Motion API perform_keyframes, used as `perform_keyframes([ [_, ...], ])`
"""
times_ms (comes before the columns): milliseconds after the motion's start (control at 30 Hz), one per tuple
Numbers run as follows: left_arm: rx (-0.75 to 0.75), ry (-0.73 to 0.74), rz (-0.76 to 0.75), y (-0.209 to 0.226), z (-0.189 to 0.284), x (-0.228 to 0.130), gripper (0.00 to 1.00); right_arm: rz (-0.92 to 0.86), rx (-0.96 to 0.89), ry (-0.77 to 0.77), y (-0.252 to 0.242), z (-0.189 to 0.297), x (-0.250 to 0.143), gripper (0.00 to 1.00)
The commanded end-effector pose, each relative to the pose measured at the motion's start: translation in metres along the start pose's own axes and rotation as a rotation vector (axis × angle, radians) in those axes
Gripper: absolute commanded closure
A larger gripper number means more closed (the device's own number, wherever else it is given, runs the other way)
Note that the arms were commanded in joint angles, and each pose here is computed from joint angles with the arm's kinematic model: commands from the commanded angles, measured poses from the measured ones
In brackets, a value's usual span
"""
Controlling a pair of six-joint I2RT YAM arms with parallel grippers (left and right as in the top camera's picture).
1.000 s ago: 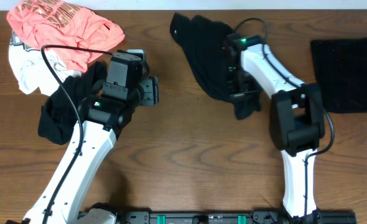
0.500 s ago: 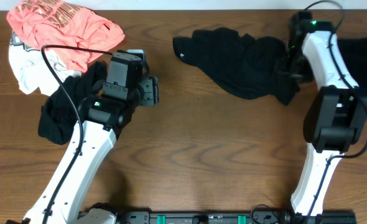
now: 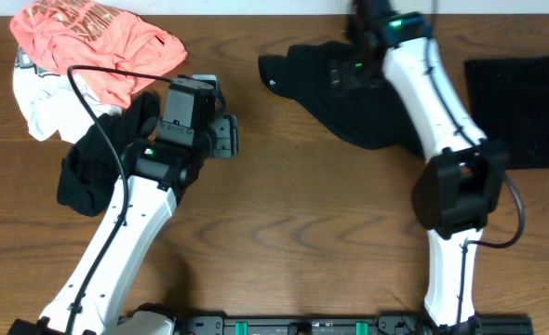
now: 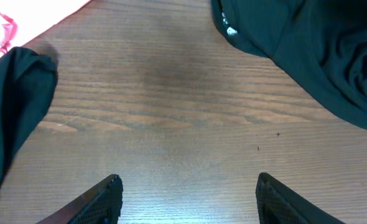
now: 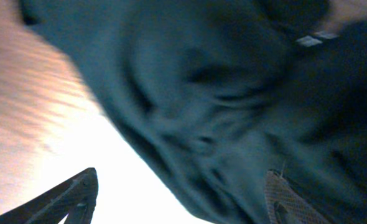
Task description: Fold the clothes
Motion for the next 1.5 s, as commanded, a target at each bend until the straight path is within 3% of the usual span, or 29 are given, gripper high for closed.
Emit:
perform_keyframes([
  [0, 0.02, -0.008, 0.014, 0.006, 0.0, 0.004, 0.31, 0.028, 0.01, 0.011, 0.014, -0.008, -0.001, 0.19],
  [600, 0.086, -0.004, 0.085, 0.039, 0.0, 0.012, 0.31, 0.137, 0.053, 0.198, 0.06, -0.094, -0.033, 0.37],
  [833, 0.086, -0.004, 0.085, 0.039, 0.0, 0.011, 0.31, 0.138, 0.014, 0.209, 0.053, -0.099, -0.035, 0.48],
  [1033, 0.085, -0.006, 0.085, 0.039, -0.002, 0.012, 0.31, 0.167, -0.057, 0.24, 0.042, -0.101, -0.04, 0.49],
  [1133, 0.089, 0.001, 0.085, 0.039, -0.008, 0.012, 0.31, 0.177, -0.071, 0.261, 0.039, -0.1, -0.044, 0.61],
  [1200, 0.097, 0.017, 0.084, 0.04, -0.014, 0.01, 0.31, 0.183, -0.071, 0.275, 0.039, -0.099, -0.047, 0.78],
  [1233, 0.101, 0.027, 0.084, 0.041, -0.017, 0.008, 0.31, 0.188, -0.07, 0.281, 0.039, -0.099, -0.049, 0.82],
  [1467, 0.122, 0.068, 0.082, 0.044, -0.032, 0.001, 0.31, 0.196, -0.069, 0.308, 0.039, -0.097, -0.055, 0.85],
])
Point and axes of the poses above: each gripper's point midway between its finger pads, its own z axis back along the fingers, its own y axis along the line the jaws close on, x = y × z, the point moved 2 cm from there along z, back along the fingers, and after that the axes turned 14 degrees about z, right-handed, at the moved point
